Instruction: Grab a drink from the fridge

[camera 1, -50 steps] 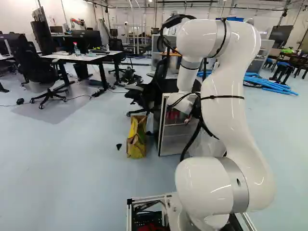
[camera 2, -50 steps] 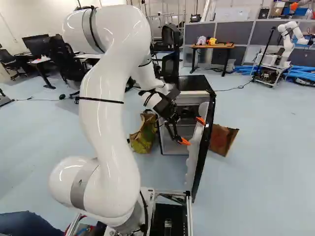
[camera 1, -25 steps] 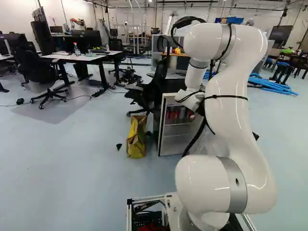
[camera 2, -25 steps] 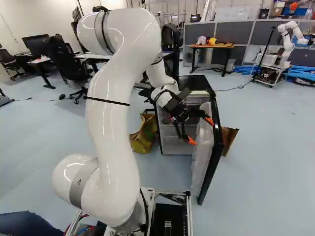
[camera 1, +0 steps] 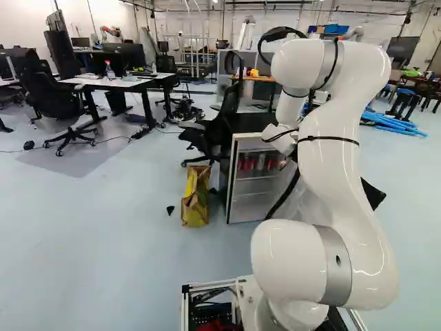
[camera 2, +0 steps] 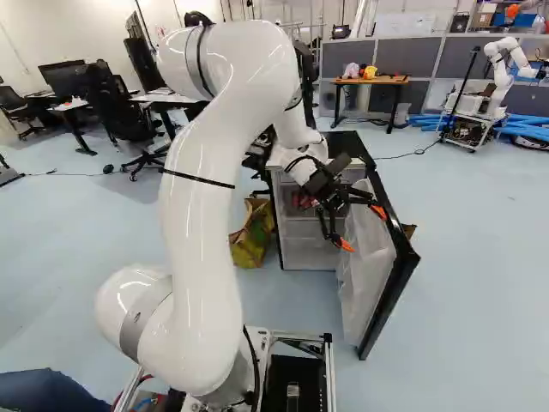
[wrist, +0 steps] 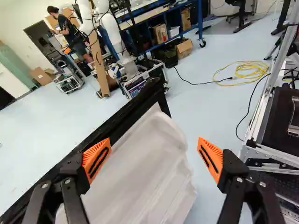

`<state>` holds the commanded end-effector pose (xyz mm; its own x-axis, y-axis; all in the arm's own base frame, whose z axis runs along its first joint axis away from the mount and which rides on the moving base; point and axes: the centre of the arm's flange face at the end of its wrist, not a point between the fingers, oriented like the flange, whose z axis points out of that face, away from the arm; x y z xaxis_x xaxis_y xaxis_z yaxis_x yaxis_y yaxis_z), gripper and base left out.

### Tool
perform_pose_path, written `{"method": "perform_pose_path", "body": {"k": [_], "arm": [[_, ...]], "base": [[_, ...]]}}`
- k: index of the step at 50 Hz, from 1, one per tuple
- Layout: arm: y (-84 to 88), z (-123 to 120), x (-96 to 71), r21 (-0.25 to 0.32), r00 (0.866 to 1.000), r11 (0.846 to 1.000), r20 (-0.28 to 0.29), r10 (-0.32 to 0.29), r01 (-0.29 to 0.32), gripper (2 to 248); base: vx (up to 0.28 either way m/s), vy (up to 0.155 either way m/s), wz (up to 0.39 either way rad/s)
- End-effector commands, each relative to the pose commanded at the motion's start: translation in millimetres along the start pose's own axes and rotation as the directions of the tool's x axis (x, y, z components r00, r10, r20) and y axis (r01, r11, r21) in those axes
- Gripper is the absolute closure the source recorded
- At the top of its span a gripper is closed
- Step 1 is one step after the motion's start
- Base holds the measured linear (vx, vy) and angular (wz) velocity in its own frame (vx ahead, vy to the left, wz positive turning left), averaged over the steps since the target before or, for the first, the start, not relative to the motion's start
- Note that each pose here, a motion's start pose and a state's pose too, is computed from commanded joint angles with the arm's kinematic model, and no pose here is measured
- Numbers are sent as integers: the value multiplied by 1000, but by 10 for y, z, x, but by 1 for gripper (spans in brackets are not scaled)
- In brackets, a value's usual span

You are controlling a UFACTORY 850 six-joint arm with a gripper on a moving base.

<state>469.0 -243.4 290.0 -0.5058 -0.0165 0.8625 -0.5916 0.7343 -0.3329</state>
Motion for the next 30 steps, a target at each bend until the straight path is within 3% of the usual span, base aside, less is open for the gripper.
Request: {"method": "perform_pose_path", "body": {"k": [30], "arm": [[-523, 326, 25, -70, 995, 993, -4, 97, -97, 3]], "base": [[0, 0, 0]]}}
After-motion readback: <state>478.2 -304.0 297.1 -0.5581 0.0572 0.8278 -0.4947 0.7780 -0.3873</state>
